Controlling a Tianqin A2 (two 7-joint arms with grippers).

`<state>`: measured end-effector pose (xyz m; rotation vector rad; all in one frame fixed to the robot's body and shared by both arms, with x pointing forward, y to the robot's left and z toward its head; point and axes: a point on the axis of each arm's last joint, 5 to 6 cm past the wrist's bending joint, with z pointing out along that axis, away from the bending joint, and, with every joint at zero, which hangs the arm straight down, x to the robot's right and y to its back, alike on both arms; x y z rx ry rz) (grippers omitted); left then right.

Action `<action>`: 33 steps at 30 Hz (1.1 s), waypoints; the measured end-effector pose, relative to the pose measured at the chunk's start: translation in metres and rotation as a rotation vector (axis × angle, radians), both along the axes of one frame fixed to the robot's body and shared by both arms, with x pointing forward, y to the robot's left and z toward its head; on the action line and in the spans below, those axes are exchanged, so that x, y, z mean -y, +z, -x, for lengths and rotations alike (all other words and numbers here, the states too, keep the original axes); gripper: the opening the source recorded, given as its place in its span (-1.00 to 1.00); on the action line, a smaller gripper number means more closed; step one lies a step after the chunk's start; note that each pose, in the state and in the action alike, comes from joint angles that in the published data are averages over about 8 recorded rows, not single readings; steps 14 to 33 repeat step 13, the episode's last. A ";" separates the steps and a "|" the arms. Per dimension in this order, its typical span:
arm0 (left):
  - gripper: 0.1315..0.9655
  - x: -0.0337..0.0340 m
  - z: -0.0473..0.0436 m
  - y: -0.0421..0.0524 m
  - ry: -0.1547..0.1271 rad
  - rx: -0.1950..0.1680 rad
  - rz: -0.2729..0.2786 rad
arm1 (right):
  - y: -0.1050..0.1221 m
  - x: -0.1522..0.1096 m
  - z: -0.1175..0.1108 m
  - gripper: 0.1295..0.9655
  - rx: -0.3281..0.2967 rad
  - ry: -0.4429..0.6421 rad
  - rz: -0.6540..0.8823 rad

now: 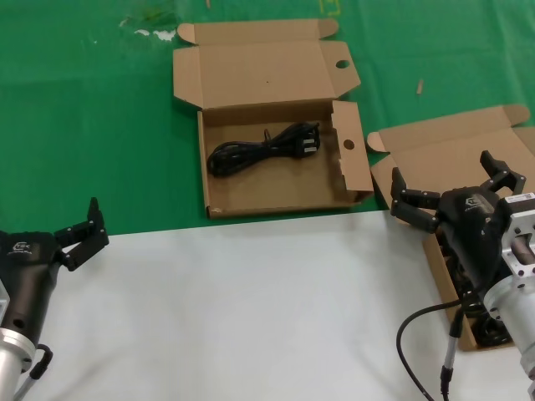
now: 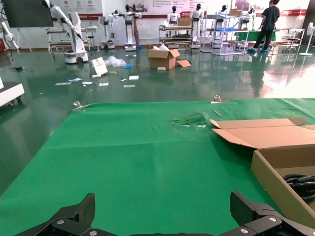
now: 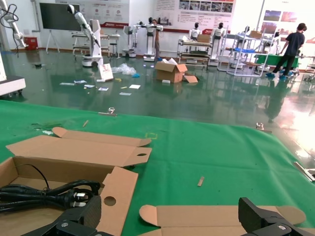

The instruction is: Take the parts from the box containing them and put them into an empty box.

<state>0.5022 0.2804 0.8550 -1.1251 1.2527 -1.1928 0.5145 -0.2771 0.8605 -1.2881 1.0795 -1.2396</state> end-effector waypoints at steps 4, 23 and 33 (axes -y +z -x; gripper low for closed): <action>1.00 0.0000 0.0000 0.0000 0.000 0.000 0.000 | 0.000 0.000 0.000 1.00 0.000 0.000 0.000; 1.00 0.0000 0.0000 0.0000 0.000 0.000 0.000 | 0.000 0.000 0.000 1.00 0.000 0.000 0.000; 1.00 0.0000 0.0000 0.0000 0.000 0.000 0.000 | 0.000 0.000 0.000 1.00 0.000 0.000 0.000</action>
